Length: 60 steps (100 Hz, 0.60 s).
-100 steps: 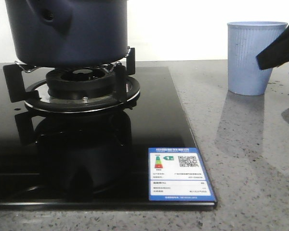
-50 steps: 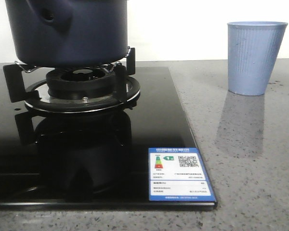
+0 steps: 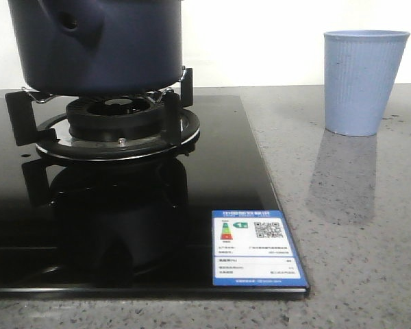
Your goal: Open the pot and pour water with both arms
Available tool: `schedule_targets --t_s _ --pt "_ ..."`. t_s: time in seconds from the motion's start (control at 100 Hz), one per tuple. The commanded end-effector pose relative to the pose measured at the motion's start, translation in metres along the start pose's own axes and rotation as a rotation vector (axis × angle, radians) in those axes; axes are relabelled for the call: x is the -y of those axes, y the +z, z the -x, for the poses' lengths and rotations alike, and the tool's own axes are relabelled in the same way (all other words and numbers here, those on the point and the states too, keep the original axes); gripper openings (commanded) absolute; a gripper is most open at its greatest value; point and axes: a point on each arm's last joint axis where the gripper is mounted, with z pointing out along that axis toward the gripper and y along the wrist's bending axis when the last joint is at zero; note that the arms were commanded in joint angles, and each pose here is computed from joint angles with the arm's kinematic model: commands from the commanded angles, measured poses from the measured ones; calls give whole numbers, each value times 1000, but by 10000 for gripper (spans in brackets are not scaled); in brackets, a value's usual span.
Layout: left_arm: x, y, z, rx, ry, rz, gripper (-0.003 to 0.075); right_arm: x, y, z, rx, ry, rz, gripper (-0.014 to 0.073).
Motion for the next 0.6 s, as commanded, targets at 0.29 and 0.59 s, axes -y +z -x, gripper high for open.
schedule_targets --t_s 0.29,0.59 --pt "29 -8 22 140 -14 -102 370 -46 5 23 13 -143 -102 -57" --pt "57 12 -3 76 59 -197 370 -54 4 24 20 -118 -29 -57"
